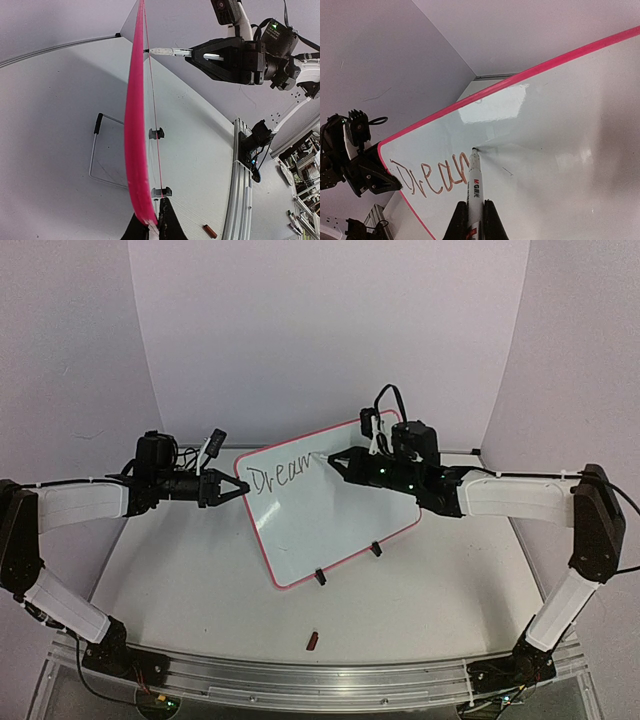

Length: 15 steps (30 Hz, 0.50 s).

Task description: Write a sentence on the whiteboard

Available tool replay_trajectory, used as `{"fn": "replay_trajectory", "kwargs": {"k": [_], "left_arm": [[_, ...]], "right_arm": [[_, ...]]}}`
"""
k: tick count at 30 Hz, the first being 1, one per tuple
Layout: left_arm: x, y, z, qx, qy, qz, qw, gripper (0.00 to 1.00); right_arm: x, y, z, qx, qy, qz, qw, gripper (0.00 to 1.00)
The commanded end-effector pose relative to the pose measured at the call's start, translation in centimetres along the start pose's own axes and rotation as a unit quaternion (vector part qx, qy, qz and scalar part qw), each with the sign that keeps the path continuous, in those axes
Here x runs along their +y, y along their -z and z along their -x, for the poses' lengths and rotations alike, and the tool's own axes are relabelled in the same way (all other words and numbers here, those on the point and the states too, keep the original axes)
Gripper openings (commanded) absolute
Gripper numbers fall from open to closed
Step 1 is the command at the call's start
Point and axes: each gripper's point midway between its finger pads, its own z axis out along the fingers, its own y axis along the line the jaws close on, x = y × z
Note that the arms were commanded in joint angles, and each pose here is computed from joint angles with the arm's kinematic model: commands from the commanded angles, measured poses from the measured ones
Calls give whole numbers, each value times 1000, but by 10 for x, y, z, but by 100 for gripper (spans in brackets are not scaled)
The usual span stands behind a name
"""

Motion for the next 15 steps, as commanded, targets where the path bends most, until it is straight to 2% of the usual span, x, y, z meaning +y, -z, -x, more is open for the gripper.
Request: {"fn": "replay_trajectory", "kwargs": {"k": [1, 15], "left_arm": [[-3, -8, -11, 23, -39, 0, 999, 0], [-5, -8, -10, 22, -41, -1, 999, 0]], "right_arm": [[-3, 0, 13, -24, 2, -11, 1000, 0], [-14, 13, -13, 3, -13, -17, 1000, 0]]}}
